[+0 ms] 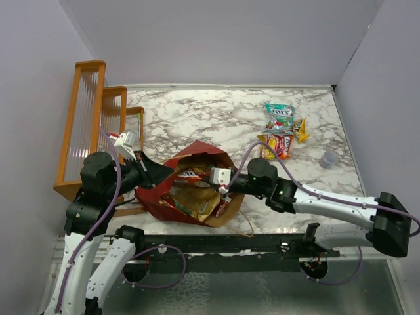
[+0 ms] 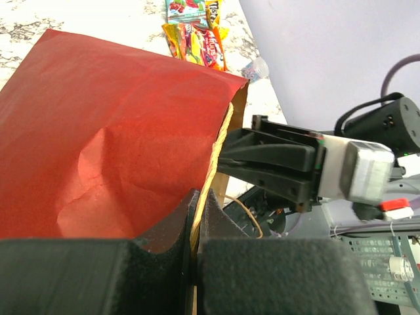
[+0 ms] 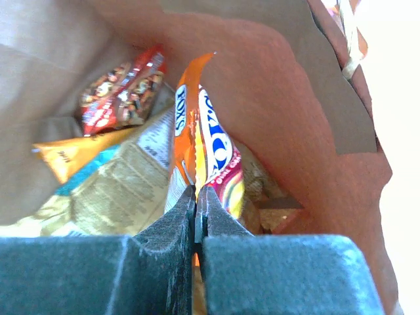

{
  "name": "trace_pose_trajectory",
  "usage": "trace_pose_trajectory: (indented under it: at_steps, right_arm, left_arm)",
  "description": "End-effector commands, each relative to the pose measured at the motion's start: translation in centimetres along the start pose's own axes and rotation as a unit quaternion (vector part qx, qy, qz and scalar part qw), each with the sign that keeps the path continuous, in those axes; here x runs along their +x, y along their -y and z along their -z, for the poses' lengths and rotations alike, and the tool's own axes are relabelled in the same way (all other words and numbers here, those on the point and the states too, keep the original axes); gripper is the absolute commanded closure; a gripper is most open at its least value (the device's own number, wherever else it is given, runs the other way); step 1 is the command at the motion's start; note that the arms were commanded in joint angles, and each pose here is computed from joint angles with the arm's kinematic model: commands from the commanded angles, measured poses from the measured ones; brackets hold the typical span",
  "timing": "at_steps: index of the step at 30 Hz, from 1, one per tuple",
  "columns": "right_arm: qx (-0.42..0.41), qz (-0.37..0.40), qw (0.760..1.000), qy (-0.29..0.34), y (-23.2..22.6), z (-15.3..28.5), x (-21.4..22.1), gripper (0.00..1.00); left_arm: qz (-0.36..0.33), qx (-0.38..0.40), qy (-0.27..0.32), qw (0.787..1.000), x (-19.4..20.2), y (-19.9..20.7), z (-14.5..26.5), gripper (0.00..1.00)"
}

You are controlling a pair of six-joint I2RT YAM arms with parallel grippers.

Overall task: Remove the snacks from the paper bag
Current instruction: Take out the snack from the paper bag.

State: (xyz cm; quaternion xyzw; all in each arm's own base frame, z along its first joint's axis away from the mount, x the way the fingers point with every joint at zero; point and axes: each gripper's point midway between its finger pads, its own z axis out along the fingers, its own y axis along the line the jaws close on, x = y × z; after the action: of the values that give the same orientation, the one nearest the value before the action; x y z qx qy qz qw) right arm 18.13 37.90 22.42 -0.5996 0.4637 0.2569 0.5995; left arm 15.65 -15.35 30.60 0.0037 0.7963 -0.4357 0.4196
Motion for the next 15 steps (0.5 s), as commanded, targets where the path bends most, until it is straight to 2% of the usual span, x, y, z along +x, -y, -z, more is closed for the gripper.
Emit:
trace_pose_trajectory:
  at_steps: [1, 7, 15]
  right_arm:
    - [-0.060, -0.013, 0.996, 0.060, -2.2, 2.5, -3.9, 0.99]
    - [-0.050, 0.023, 0.994, 0.093, -1.8, 6.9, -6.9, 0.99]
    - [0.052, 0.058, 0.989, 0.128, 2.8, 11.8, -11.8, 0.99]
  left_arm:
    - [0.006, -0.013, 0.008, 1.000, 0.0, -0.3, 0.3, 1.00]
    - [0.009, -0.017, 0.005, 1.000, 0.2, -0.8, -0.1, 1.00]
    - [0.011, -0.021, 0.001, 1.000, 0.4, -1.1, -0.3, 1.00]
